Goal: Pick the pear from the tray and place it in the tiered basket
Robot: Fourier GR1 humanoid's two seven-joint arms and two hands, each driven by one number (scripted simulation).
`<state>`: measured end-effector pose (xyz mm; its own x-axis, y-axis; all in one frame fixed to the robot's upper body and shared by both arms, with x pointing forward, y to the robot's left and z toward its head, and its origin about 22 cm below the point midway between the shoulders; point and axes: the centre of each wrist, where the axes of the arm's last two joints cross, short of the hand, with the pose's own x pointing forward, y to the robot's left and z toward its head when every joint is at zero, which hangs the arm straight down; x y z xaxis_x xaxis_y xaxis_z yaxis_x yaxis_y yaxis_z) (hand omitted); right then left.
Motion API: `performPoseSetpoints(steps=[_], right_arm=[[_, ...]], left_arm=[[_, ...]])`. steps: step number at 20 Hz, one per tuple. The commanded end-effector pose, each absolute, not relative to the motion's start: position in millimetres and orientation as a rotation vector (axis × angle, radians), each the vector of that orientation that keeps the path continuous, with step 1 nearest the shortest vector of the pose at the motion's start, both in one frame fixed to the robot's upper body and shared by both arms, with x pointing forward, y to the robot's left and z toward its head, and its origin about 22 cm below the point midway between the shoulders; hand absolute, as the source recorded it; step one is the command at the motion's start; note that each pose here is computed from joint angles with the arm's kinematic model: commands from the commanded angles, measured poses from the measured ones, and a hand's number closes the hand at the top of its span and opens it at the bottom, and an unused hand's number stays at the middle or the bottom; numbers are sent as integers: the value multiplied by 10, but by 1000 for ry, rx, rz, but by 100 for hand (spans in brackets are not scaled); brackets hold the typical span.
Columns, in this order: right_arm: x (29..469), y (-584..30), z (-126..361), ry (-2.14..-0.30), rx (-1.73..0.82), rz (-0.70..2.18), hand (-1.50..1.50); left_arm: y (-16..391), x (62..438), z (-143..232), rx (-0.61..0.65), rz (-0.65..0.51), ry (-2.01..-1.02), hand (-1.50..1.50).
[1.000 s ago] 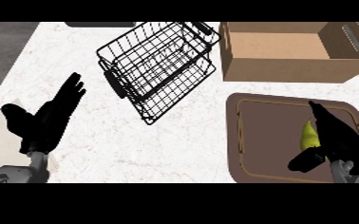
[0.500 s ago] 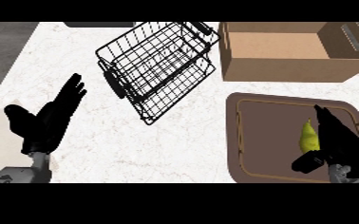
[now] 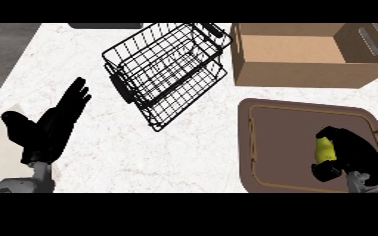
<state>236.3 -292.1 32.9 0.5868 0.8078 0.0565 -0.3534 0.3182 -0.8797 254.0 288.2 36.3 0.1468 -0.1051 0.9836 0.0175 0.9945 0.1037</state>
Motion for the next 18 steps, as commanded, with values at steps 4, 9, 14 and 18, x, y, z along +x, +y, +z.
performPoseSetpoints(steps=[4, 9, 14, 18], right_arm=[[2348, -2804, 76, -540, -989, 945, 150], [1955, -2544, 130, -611, -1108, 859, 150], [1350, -1788, 302, -695, -1196, 751, 150], [1301, -1721, 523, -915, -1363, 612, 150]], left_arm=[[2950, 2578, 394, 69, -92, -1425, 0], [2952, 2547, 359, 89, -86, -1428, 0], [2874, 2546, 323, 88, -80, -1408, 0], [3020, 2549, 249, 96, -65, -1410, 0]])
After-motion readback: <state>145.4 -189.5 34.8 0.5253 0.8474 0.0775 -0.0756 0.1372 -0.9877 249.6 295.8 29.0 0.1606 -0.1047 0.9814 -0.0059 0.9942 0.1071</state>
